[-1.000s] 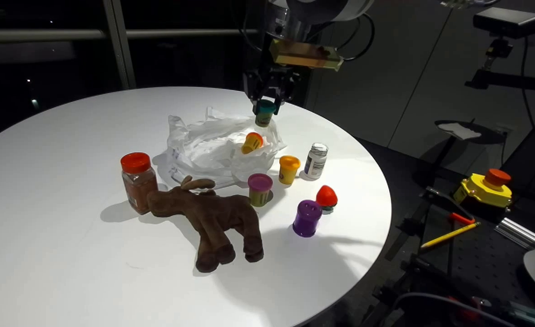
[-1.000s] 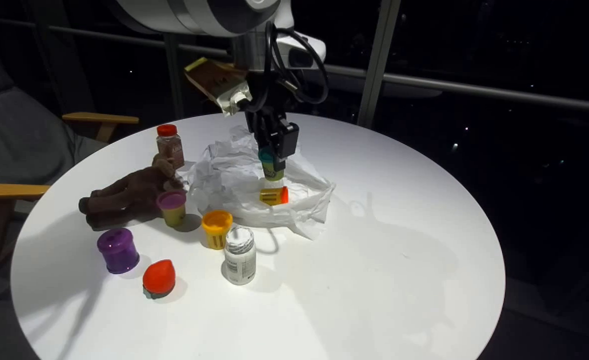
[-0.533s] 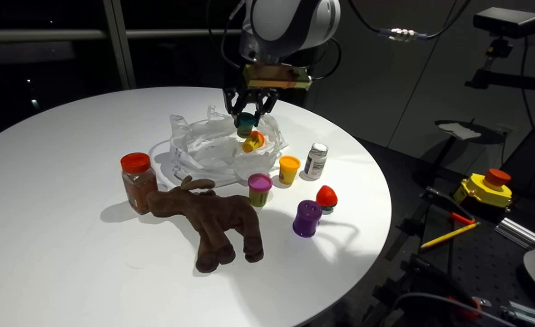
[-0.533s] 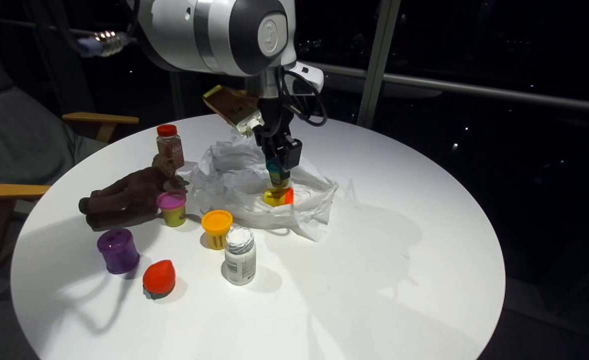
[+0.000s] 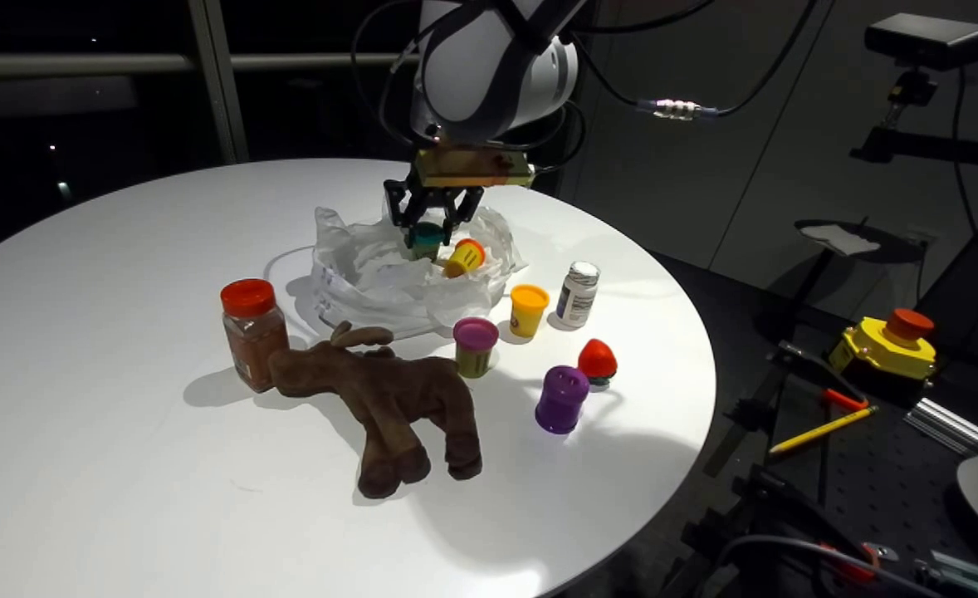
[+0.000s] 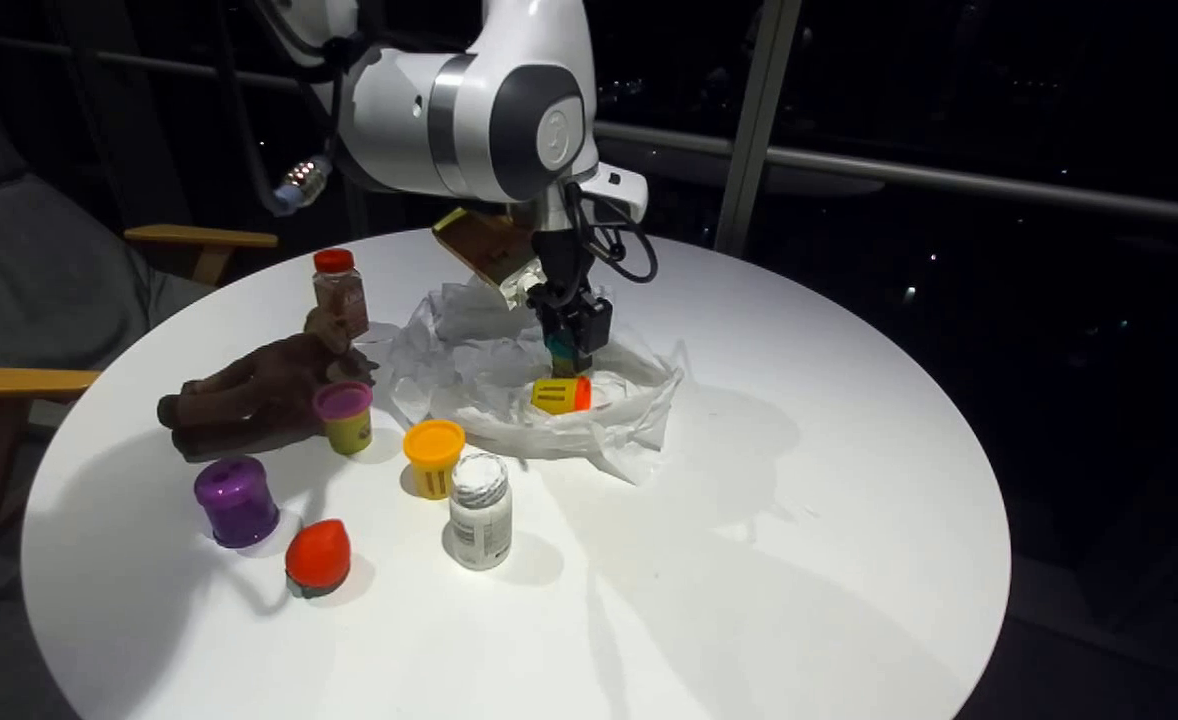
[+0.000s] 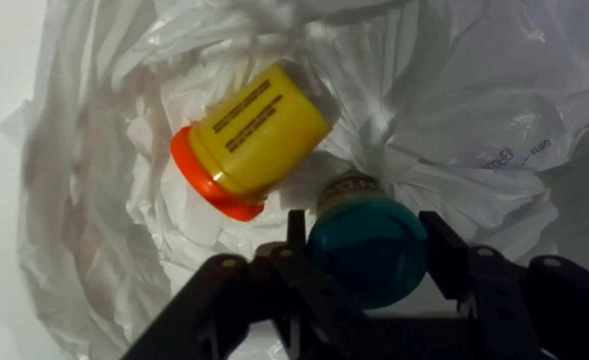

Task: Put all the objects on the table into the white plastic bag

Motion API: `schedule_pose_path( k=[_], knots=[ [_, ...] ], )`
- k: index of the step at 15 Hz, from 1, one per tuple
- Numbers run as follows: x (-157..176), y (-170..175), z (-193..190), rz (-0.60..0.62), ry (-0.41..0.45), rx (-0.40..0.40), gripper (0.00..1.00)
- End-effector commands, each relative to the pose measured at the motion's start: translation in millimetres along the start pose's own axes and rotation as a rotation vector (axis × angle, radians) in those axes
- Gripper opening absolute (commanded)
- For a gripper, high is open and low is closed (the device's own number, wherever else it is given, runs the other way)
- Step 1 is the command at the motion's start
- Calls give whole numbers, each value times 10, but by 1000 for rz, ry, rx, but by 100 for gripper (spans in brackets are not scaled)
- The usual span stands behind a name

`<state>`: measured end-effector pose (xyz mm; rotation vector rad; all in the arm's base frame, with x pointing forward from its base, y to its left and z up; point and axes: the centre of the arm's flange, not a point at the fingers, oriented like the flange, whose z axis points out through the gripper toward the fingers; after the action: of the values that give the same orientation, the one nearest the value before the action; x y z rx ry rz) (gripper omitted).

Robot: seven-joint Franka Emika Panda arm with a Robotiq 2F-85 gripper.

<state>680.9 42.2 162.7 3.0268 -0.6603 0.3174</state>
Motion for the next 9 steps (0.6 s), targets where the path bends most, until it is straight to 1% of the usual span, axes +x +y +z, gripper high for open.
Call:
schedule_pose_path(
  k=[1,2,3,6,9],
  knots=[
    [124,-87,-152,11,22,18,90],
    [101,-85,-302,13,27,25,98],
    [64,-86,-438,12,26,34,100],
    [-82,-6,-930,16,0,30,100],
    [-321,266,-1298,36,-62,1,100]
  ],
)
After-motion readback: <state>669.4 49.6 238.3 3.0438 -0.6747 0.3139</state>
